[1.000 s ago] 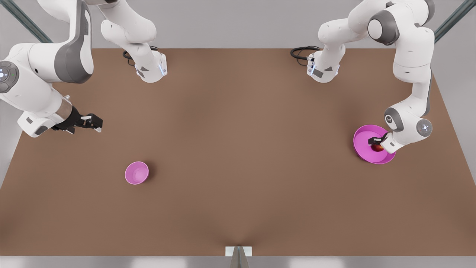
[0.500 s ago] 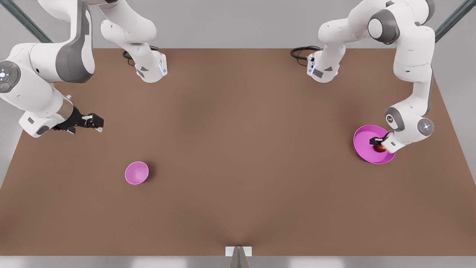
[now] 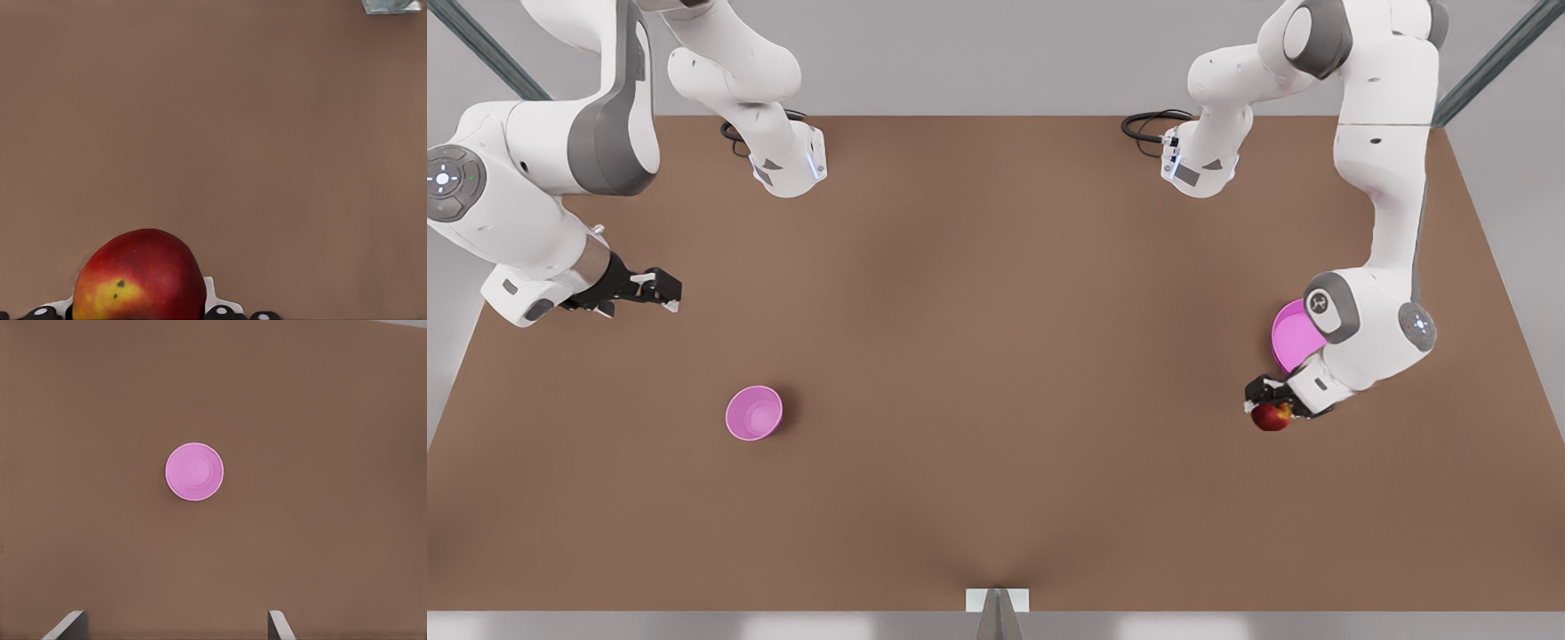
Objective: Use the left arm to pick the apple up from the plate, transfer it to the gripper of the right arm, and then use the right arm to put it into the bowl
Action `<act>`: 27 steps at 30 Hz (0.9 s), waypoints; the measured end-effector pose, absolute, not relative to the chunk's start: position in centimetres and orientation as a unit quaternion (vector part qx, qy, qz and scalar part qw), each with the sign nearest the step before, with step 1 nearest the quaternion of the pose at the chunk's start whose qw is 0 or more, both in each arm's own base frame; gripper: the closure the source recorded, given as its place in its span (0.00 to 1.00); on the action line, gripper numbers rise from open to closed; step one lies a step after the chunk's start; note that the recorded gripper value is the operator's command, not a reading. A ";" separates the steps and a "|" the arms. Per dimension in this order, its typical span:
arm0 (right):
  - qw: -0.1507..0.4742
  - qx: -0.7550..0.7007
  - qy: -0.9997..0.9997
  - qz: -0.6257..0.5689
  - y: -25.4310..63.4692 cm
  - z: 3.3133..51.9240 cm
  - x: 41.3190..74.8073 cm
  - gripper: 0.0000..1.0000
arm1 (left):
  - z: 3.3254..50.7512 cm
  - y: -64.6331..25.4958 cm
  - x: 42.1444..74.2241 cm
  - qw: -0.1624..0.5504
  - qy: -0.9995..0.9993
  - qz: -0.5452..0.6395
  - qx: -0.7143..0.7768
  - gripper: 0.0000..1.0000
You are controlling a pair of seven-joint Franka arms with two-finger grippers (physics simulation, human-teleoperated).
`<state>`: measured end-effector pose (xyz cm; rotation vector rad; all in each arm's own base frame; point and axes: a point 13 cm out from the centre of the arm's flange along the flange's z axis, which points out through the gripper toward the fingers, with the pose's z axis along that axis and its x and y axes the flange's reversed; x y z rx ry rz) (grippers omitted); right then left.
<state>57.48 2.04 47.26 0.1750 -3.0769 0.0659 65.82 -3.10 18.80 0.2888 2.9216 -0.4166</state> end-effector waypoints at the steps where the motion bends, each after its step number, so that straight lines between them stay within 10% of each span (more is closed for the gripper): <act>1: 0.030 0.057 -0.998 0.021 2.1 47.3 57.5 0.00 | 20.3 -6.2 66.3 0.089 0.977 -0.172 0.091 0.34; 12: 0.019 0.067 -0.997 0.019 3.3 48.2 58.3 0.00 | 25.6 -41.9 61.5 -0.004 0.861 -0.506 0.044 0.35; 27: 0.011 0.068 -0.998 0.012 3.7 47.7 60.0 0.00 | 28.2 -64.2 61.2 0.136 0.749 -0.631 0.151 0.35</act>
